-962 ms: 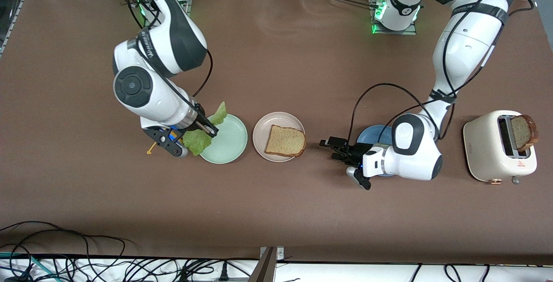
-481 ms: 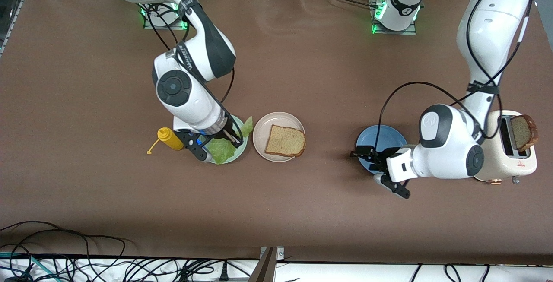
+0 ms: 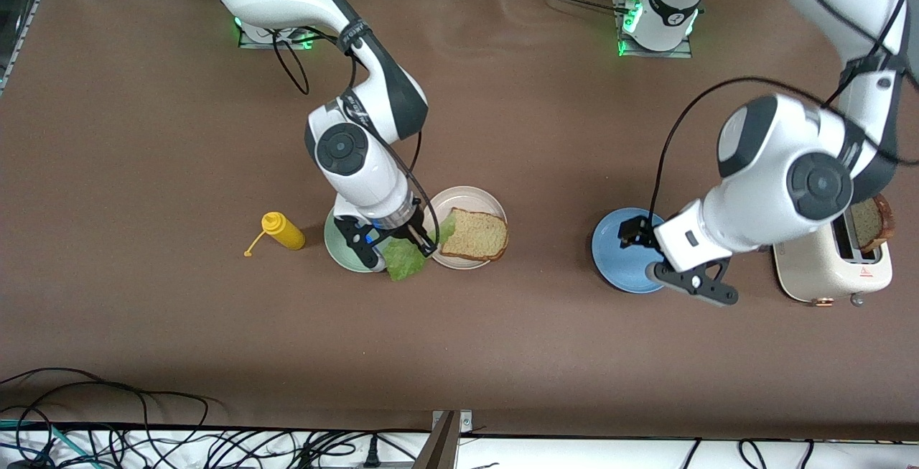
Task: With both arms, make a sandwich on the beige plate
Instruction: 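Lay the lettuce on the bread with the right gripper while the left gripper withdraws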
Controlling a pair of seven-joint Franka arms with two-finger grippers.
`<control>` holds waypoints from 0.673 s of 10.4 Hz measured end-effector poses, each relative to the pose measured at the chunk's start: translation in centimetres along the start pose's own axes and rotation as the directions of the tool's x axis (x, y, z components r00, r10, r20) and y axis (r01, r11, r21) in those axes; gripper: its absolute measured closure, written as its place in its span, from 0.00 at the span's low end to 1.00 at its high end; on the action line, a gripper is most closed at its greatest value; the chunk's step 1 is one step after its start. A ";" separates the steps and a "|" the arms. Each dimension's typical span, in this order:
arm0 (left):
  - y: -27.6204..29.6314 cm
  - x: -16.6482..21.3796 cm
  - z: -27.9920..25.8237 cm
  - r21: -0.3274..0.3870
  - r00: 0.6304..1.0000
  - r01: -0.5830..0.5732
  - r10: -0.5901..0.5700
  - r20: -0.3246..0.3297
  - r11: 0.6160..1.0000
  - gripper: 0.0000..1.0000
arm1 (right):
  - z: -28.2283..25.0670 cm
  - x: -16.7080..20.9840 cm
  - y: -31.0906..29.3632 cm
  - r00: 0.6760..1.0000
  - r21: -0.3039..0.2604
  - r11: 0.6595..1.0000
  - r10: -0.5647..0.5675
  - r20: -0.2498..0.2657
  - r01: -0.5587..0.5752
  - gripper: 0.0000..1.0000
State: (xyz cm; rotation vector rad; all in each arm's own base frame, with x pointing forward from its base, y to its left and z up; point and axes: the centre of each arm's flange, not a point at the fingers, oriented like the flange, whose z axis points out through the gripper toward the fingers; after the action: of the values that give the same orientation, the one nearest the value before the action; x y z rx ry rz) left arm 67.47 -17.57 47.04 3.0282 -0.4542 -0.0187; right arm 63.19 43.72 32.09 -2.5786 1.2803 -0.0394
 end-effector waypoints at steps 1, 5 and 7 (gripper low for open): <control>0.5 -1.2 -2.7 0.033 1.000 0.010 -0.010 0.000 0.999 0.00 | 1.1 -0.8 0.0 1.000 0.013 1.000 0.025 0.000 -0.025 0.93; -2.0 -6.8 -12.0 0.125 0.998 0.054 -0.057 0.021 0.991 0.00 | 4.3 -4.5 -0.2 0.994 0.053 0.993 0.104 0.010 -0.105 0.93; -4.5 -9.7 -15.1 0.103 0.998 0.043 -0.047 0.030 0.994 0.00 | 6.6 -6.1 -0.2 0.994 0.057 0.992 0.110 0.014 -0.110 0.93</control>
State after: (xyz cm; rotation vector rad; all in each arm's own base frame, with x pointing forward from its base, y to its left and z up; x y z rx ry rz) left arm 59.87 -9.30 61.71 3.1430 -0.4013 -0.0492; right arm 60.52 50.07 26.37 -2.4530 1.3943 -0.0403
